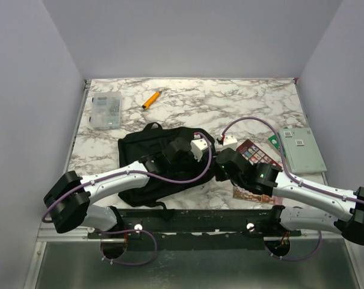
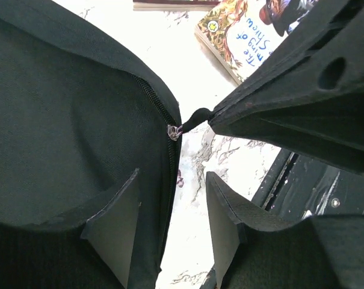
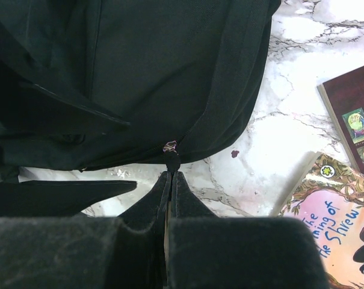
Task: Pack the student bag
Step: Unzip the student bag at the center of the board.
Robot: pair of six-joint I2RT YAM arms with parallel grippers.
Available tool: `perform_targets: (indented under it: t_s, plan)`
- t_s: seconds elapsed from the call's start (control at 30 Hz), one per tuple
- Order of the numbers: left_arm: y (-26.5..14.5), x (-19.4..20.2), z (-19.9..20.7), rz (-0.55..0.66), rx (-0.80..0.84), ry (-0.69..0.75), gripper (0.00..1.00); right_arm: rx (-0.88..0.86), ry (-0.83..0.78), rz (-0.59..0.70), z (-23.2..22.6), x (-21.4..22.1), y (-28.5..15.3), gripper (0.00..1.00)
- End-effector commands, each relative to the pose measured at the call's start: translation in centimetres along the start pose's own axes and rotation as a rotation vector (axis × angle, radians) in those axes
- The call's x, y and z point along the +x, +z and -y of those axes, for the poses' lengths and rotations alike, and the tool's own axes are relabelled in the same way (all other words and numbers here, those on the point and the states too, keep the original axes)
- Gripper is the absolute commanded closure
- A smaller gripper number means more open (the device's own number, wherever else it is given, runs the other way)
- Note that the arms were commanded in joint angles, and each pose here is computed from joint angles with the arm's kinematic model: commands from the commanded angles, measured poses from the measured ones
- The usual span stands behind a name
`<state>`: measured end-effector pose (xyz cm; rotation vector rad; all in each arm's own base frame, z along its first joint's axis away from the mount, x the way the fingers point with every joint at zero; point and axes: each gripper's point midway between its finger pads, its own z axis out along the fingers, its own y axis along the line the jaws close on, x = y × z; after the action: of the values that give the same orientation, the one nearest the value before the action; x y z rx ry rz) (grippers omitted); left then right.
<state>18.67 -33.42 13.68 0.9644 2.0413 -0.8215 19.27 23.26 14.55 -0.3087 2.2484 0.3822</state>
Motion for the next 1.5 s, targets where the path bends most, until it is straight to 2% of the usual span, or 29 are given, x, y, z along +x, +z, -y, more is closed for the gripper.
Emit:
perform_targets:
  t_s: [0.0,0.13,0.27,0.37,0.47,0.67,0.77,0.87,1.03,1.1,1.2,1.27,1.33,1.47]
  plan:
    - [1.2,-0.6,0.5,-0.006,0.014,0.029,0.52,0.012,0.025,0.011,0.3,-0.3,-0.3,0.99]
    - [2.1,0.0,-0.3,-0.031,-0.022,0.026,0.52,0.002,0.030,0.010,0.1,-0.5,-0.4,0.99]
    - [2.9,0.5,-1.0,-0.052,-0.051,0.023,0.60,-0.004,0.028,0.016,-0.1,-0.8,-0.5,0.99]
    - [3.2,0.9,-1.5,-0.062,-0.078,0.025,0.75,0.019,0.034,0.017,0.1,-1.0,-0.4,0.99]
    - [2.9,1.5,-1.7,-0.065,-0.095,0.034,1.00,0.102,0.076,0.024,1.3,-1.1,-0.2,0.99]
    - [0.9,4.1,-0.4,-0.035,-0.128,0.056,1.00,0.371,0.124,0.084,5.1,-2.5,-0.4,0.99]
    - [-0.2,6.1,0.8,-0.014,-0.107,0.030,1.00,0.416,0.136,0.096,7.0,-3.8,0.5,1.00]
    - [-1.3,7.5,2.3,0.015,-0.070,0.004,1.00,0.385,0.142,0.105,7.8,-5.4,2.1,0.99]
    - [-2.0,7.8,4.1,0.059,0.018,-0.069,1.00,0.217,0.089,0.136,4.6,-8.0,3.4,0.99]
    - [-2.2,7.1,4.6,0.081,0.037,-0.105,1.00,0.119,0.078,0.107,2.8,-7.6,3.6,0.99]
    - [-2.1,5.9,5.9,0.071,0.116,-0.133,1.00,0.110,0.133,-0.003,2.5,-5.3,3.2,0.99]
    - [-2.1,5.5,6.9,0.040,0.191,-0.154,0.81,0.127,0.184,-0.080,2.9,-3.3,2.4,0.98]
    - [-2.1,5.3,7.1,0.028,0.212,-0.163,0.56,0.137,0.241,-0.126,3.4,-1.4,1.5,0.91]
    - [-2.5,4.5,7.5,0.023,0.231,-0.108,0.34,0.161,0.320,-0.147,5.0,0.9,-1.1,0.75]
